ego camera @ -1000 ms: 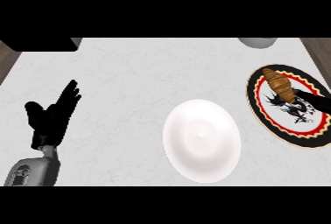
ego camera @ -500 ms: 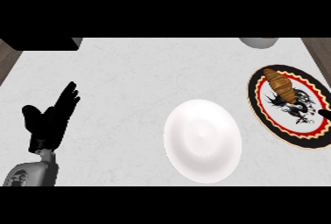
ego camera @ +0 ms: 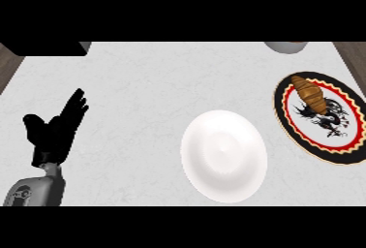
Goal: Pick the croissant from the plate and place it in the plate
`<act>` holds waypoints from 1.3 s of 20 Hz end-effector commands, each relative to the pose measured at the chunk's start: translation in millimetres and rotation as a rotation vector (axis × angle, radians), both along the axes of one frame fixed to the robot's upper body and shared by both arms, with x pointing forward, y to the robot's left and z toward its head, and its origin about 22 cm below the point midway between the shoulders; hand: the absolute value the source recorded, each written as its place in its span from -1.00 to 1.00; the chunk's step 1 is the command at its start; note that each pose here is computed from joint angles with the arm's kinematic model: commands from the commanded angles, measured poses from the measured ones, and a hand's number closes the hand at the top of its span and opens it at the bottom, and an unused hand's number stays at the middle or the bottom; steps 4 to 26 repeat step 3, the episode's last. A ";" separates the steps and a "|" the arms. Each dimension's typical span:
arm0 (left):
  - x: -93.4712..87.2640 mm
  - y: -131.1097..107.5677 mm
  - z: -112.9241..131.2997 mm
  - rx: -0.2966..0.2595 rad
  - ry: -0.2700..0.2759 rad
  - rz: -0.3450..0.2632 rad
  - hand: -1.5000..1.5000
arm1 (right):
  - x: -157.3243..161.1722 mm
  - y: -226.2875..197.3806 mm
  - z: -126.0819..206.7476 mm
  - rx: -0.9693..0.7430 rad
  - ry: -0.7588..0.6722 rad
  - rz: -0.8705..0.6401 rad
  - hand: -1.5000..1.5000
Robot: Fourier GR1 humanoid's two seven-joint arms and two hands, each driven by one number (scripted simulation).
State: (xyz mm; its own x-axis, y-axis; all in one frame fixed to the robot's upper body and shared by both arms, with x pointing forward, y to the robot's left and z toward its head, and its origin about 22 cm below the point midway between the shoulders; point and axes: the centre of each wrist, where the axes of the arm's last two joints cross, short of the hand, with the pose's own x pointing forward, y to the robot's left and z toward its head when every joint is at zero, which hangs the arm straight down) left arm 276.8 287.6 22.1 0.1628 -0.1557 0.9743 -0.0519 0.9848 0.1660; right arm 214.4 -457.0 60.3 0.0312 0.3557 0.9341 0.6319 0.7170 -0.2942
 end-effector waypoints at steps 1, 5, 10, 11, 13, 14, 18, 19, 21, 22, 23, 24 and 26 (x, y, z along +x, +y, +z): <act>17.1 14.8 8.0 0.003 -0.001 0.014 0.00 | -13.1 -8.1 -4.3 -0.003 0.042 -0.019 -1.00; 4.7 -8.0 -10.6 -0.003 0.009 -0.004 0.00 | -25.1 -32.3 -4.6 -0.005 0.043 -0.017 -1.00; 4.7 -8.0 -10.6 -0.003 0.009 -0.004 0.00 | -25.1 -32.3 -4.6 -0.005 0.043 -0.017 -1.00; 4.7 -8.0 -10.6 -0.003 0.009 -0.004 0.00 | -25.1 -32.3 -4.6 -0.005 0.043 -0.017 -1.00; 4.7 -8.0 -10.6 -0.003 0.009 -0.004 0.00 | -25.1 -32.3 -4.6 -0.005 0.043 -0.017 -1.00; 4.7 -8.0 -10.6 -0.003 0.009 -0.004 0.00 | -25.1 -32.3 -4.6 -0.005 0.043 -0.017 -1.00; 4.7 -8.0 -10.6 -0.003 0.009 -0.004 0.00 | -25.1 -32.3 -4.6 -0.005 0.043 -0.017 -1.00; 4.7 -8.0 -10.6 -0.003 0.009 -0.004 0.00 | -25.1 -32.3 -4.6 -0.005 0.043 -0.017 -1.00; 4.7 -8.0 -10.6 -0.003 0.009 -0.004 0.00 | -25.1 -32.3 -4.6 -0.005 0.043 -0.017 -1.00; 4.7 -8.0 -10.6 -0.003 0.009 -0.004 0.00 | -25.1 -32.3 -4.6 -0.005 0.043 -0.017 -1.00; 4.7 -8.0 -10.6 -0.003 0.009 -0.004 0.00 | -25.1 -32.3 -4.6 -0.005 0.043 -0.017 -1.00; 4.7 -8.0 -10.6 -0.003 0.009 -0.004 0.00 | -25.1 -32.3 -4.6 -0.005 0.043 -0.017 -1.00; 4.7 -8.0 -10.6 -0.003 0.009 -0.004 0.00 | -25.1 -32.3 -4.6 -0.005 0.043 -0.017 -1.00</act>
